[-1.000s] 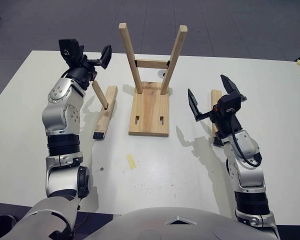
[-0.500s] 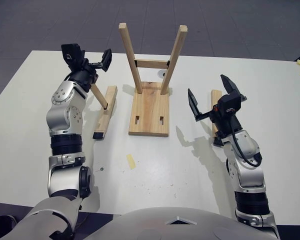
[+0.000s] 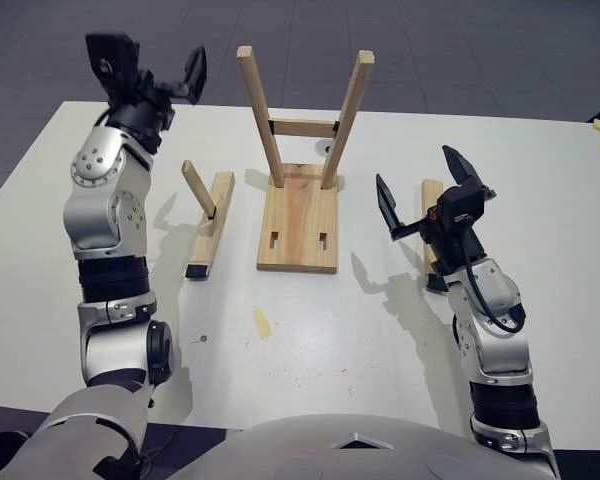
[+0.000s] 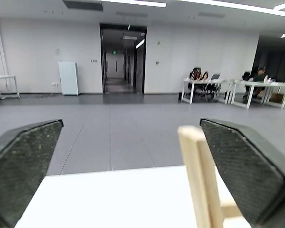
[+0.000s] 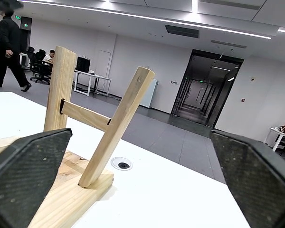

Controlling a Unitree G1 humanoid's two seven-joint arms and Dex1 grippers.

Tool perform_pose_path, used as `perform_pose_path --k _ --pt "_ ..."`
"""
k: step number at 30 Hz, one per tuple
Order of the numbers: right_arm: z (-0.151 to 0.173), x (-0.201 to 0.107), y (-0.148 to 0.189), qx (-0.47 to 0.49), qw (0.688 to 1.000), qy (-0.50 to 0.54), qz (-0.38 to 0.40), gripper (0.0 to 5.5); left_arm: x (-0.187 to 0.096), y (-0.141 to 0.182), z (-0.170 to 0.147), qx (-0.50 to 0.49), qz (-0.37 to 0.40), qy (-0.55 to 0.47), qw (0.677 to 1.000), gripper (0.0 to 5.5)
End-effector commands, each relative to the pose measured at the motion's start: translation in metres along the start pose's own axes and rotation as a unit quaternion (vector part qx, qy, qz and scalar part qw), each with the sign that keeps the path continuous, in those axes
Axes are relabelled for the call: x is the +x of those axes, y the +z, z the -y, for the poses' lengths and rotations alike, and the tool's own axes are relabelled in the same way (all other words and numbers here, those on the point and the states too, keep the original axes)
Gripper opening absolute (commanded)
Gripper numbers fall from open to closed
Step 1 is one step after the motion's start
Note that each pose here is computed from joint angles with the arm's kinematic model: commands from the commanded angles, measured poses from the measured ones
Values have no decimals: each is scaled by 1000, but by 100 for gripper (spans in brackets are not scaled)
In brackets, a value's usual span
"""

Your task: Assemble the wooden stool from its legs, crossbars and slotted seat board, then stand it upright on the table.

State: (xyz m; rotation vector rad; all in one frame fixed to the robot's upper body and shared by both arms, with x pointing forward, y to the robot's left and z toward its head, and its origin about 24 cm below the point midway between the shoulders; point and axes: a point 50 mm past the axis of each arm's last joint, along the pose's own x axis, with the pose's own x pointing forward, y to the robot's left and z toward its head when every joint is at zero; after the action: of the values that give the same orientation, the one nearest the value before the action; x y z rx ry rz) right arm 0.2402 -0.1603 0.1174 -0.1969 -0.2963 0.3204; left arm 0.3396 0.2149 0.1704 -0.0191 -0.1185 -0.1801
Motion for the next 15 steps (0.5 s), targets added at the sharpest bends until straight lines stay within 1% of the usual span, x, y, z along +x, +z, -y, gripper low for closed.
perform_pose_path --k 1,4,8,12,15 --pt "3 1 4 2 1000 -4 4 540 -9 -47 -3 6 -103 16 995 536" --pt "6 2 6 -1 1000 -7 6 540 -11 -57 -3 14 -125 15 992 536" --pt "7 2 6 -1 1000 -7 6 540 -11 -54 -5 11 -114 21 993 536" --pt "5 3 5 2 1000 -4 5 540 -8 -40 -8 4 -89 28 996 536" --pt "3 1 3 3 1000 -6 3 540 -1 -15 -9 10 -51 30 998 536"
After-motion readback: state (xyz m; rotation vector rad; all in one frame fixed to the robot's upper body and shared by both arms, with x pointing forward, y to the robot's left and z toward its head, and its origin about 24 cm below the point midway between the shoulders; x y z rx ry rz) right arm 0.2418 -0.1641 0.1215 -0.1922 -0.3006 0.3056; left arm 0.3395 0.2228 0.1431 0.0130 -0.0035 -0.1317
